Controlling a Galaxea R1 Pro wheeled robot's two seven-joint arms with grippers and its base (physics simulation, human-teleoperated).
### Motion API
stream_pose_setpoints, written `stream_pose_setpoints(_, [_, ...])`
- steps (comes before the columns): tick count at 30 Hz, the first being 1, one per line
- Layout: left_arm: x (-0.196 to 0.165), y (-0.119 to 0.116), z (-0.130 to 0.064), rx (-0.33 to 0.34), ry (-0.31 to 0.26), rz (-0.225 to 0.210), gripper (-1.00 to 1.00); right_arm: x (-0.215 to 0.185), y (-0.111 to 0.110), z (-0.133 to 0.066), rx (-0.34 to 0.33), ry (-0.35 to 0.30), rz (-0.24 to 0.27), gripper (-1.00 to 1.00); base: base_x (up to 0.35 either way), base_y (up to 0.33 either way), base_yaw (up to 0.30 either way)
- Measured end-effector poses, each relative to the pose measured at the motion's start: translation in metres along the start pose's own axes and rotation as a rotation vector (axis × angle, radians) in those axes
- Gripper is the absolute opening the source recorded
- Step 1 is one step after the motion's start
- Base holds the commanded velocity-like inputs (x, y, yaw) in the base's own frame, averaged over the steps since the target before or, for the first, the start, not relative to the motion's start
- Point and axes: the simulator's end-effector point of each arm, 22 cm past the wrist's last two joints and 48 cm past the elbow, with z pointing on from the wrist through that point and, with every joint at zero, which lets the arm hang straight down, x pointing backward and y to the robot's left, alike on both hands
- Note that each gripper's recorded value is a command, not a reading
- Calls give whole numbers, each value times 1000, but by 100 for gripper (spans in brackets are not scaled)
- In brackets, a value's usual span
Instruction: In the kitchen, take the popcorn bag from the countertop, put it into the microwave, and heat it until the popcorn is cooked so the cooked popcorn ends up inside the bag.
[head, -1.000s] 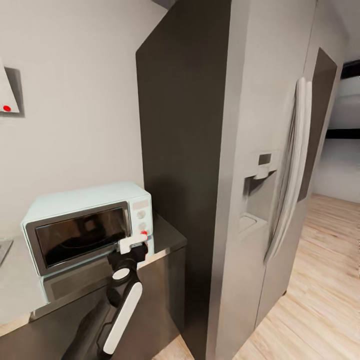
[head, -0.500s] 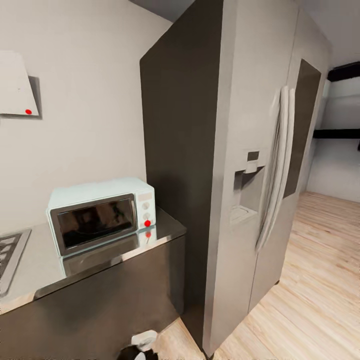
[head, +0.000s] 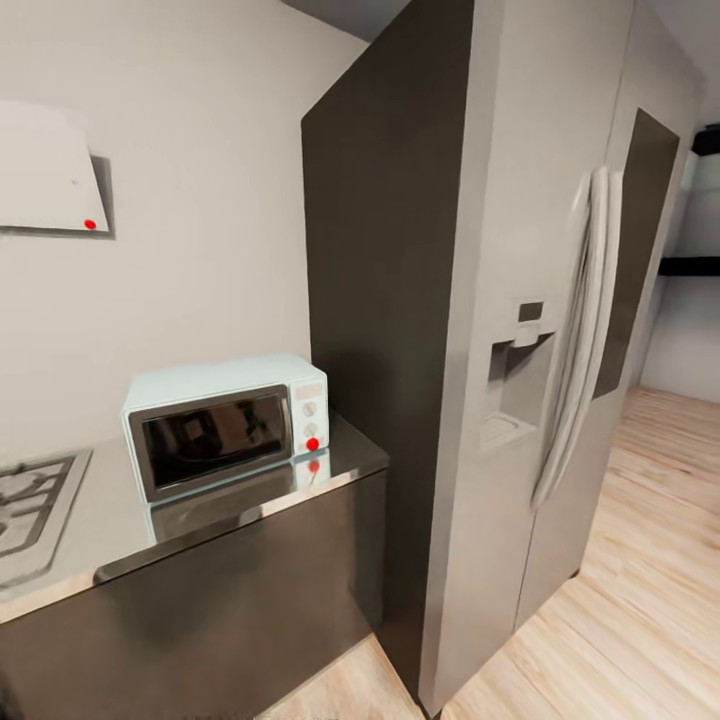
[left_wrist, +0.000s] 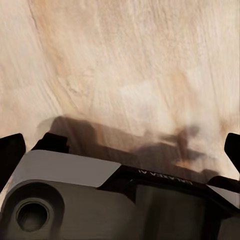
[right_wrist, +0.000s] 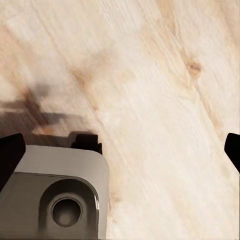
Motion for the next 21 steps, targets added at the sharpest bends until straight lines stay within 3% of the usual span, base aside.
stream_pose_setpoints(3, [-2, 3, 0, -4, -15, -2, 100, 5, 3, 0, -9, 21, -138, 100, 0, 0, 299])
stream_pose_setpoints(5, [-2, 4, 0, -5, -17, -2, 100, 6, 2, 0, -9, 25, -181, 100, 0, 0, 300])
stream_pose_setpoints(21, [-2, 5, 0, -6, -18, -2, 100, 4, 0, 0, -6, 19, -186, 100, 0, 0, 300])
